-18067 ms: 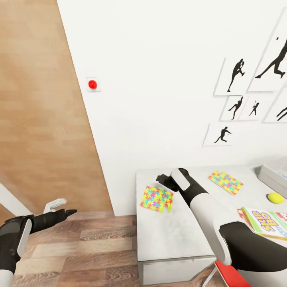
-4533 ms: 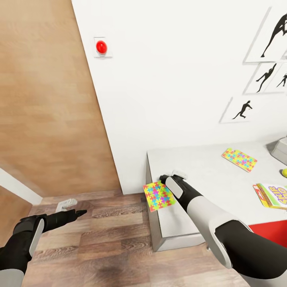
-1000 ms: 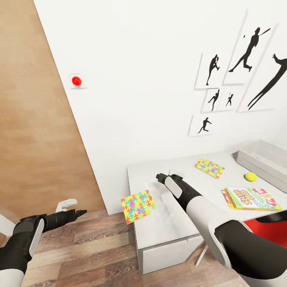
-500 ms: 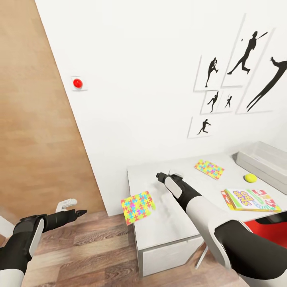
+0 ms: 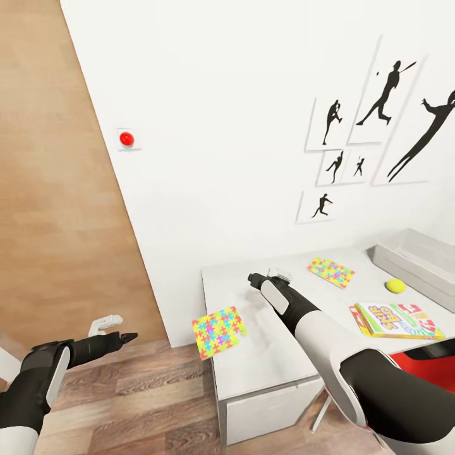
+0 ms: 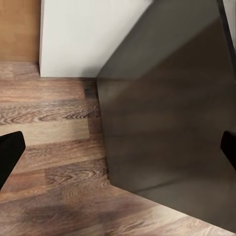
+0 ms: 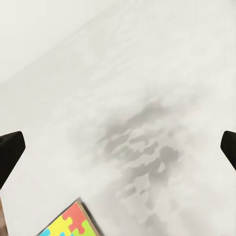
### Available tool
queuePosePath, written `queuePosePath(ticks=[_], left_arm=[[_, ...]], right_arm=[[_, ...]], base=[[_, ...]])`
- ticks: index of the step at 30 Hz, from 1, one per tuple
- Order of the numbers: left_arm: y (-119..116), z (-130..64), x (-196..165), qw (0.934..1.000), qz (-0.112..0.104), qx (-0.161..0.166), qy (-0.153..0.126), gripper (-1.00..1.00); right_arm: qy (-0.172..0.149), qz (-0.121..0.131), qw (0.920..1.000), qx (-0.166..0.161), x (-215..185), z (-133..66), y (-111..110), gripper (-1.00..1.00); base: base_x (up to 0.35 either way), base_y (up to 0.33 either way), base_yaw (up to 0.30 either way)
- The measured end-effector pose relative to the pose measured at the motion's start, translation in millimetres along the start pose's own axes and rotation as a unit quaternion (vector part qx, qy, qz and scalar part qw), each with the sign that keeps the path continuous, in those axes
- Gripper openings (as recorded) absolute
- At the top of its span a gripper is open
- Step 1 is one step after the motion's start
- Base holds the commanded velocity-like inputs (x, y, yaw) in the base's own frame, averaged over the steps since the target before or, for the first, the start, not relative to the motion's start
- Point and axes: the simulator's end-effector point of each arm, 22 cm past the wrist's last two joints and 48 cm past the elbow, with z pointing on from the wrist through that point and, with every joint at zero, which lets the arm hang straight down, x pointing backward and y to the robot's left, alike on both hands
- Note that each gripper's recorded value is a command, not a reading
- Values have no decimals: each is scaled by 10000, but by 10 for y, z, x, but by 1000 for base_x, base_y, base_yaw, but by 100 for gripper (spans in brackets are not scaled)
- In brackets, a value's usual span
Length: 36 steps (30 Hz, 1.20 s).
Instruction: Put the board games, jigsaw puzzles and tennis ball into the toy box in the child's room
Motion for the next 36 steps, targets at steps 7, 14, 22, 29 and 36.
queuePosePath(ticks=[7, 14, 22, 29, 36], left_arm=[[-25, -38, -45, 10000, 16, 17, -54, 100], [-46, -81, -92, 9999, 25, 37, -108, 100], [-74, -126, -142, 9998, 44, 55, -169, 100], [-96, -167, -187, 9997, 59, 69, -227, 100], [-116, -209, -232, 9995, 77, 81, -283, 100]], right_arm=[[-51, -3, 10000, -28, -55, -53, 32, 100], [-77, -3, 9999, -100, -94, -109, 95, 100], [-115, -12, 9995, -308, -153, -175, 209, 100], [-146, -14, 9992, -371, -200, -231, 251, 100], [-27, -33, 9991, -413, -188, -284, 276, 100]], base=[[0, 0, 0], [0, 0, 0], [0, 0, 0], [0, 0, 0], [0, 0, 0]])
